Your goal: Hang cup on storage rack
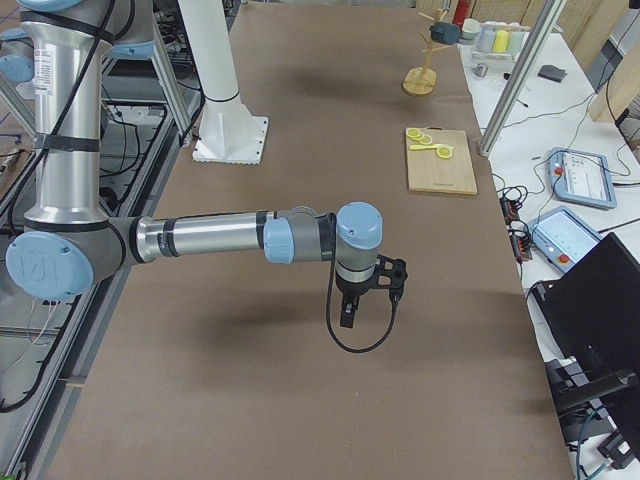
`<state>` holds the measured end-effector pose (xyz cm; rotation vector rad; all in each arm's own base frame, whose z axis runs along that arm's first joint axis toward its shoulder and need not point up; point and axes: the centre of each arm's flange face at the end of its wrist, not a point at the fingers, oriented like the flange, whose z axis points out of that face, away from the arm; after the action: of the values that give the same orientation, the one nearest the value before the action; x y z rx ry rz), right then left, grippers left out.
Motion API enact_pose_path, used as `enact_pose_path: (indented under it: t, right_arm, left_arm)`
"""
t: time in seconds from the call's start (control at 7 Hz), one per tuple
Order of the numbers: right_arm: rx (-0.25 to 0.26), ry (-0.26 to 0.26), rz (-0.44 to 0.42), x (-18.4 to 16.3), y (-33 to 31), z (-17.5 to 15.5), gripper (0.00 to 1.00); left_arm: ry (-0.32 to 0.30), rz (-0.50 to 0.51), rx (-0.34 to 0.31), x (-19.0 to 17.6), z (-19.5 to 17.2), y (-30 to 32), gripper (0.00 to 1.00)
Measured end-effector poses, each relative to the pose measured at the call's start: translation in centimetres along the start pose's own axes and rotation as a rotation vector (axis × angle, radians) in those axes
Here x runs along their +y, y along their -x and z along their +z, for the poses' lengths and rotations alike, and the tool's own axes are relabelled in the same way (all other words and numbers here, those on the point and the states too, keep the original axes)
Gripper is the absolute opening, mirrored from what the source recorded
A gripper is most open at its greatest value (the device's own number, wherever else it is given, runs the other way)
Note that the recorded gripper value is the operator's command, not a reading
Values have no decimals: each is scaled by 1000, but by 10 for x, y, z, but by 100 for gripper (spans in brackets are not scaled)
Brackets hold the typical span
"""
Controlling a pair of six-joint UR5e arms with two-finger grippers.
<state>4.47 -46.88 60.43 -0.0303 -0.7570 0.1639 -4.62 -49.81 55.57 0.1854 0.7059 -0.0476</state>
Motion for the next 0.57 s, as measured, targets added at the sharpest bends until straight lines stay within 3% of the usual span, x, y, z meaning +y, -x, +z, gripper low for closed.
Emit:
enact_pose_path:
  t: [0.57]
  right_arm:
    - [-13,-16,10,-31,17,-7,100]
  left_arm:
    - [72,-57,-11,13,37,31,99]
